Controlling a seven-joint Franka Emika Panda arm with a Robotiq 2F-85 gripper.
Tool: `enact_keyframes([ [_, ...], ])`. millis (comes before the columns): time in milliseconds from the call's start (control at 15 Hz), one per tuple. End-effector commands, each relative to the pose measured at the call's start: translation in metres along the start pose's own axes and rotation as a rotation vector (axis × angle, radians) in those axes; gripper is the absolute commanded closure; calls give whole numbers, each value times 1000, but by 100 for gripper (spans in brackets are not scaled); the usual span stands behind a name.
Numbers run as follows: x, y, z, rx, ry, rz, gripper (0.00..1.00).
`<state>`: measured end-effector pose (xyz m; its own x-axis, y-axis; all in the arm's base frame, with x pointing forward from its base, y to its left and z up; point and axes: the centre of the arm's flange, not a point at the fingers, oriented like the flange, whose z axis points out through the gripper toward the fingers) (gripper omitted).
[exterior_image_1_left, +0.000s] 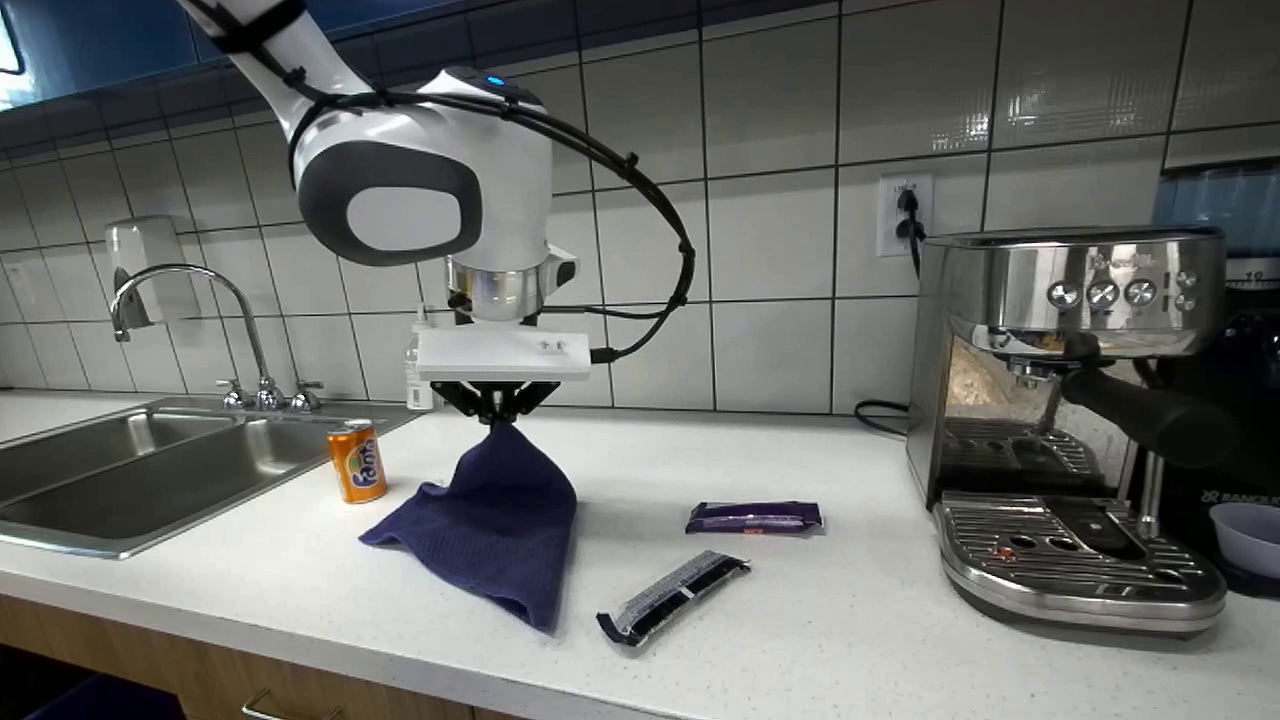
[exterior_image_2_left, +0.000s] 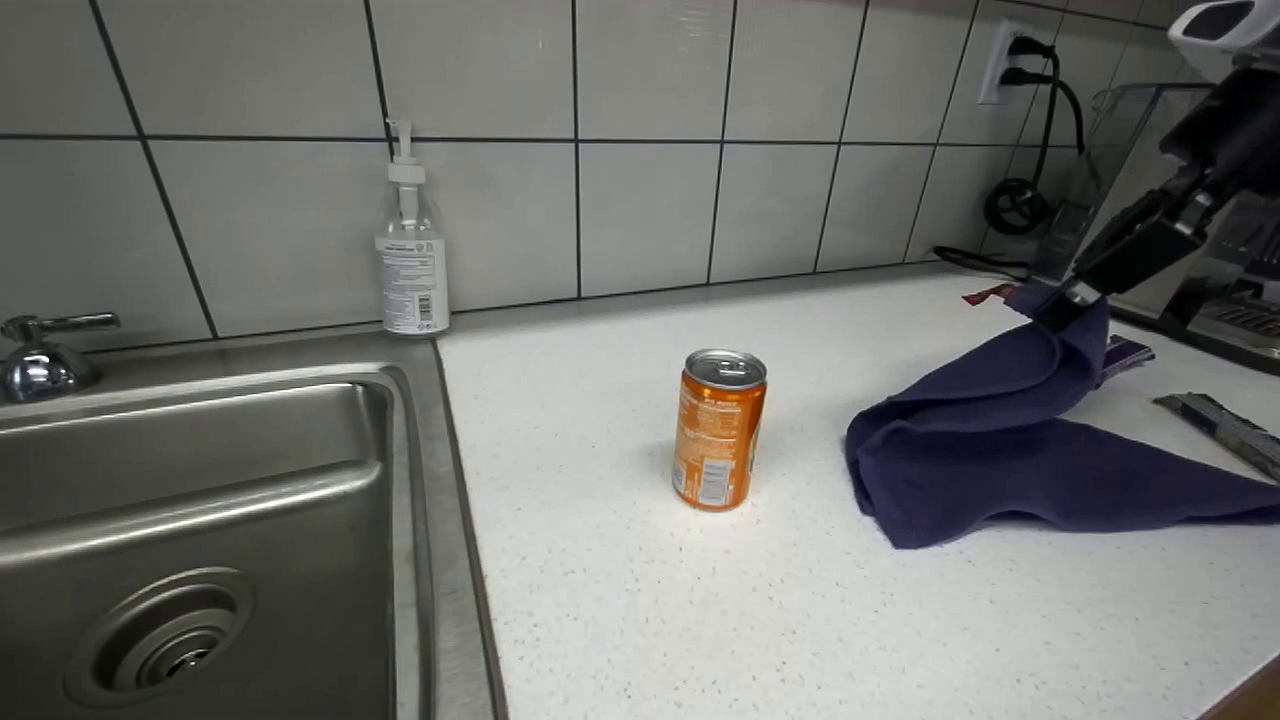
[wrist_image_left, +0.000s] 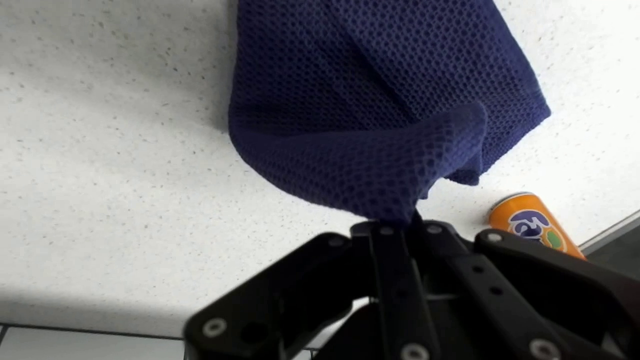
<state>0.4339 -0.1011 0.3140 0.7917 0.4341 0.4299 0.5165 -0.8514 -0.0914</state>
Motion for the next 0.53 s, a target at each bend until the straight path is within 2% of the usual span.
enact_keyframes([
  [0, -15, 6, -6, 1, -13, -10, 99],
  [467, -38, 10, -11, 4, -36, 2, 99],
])
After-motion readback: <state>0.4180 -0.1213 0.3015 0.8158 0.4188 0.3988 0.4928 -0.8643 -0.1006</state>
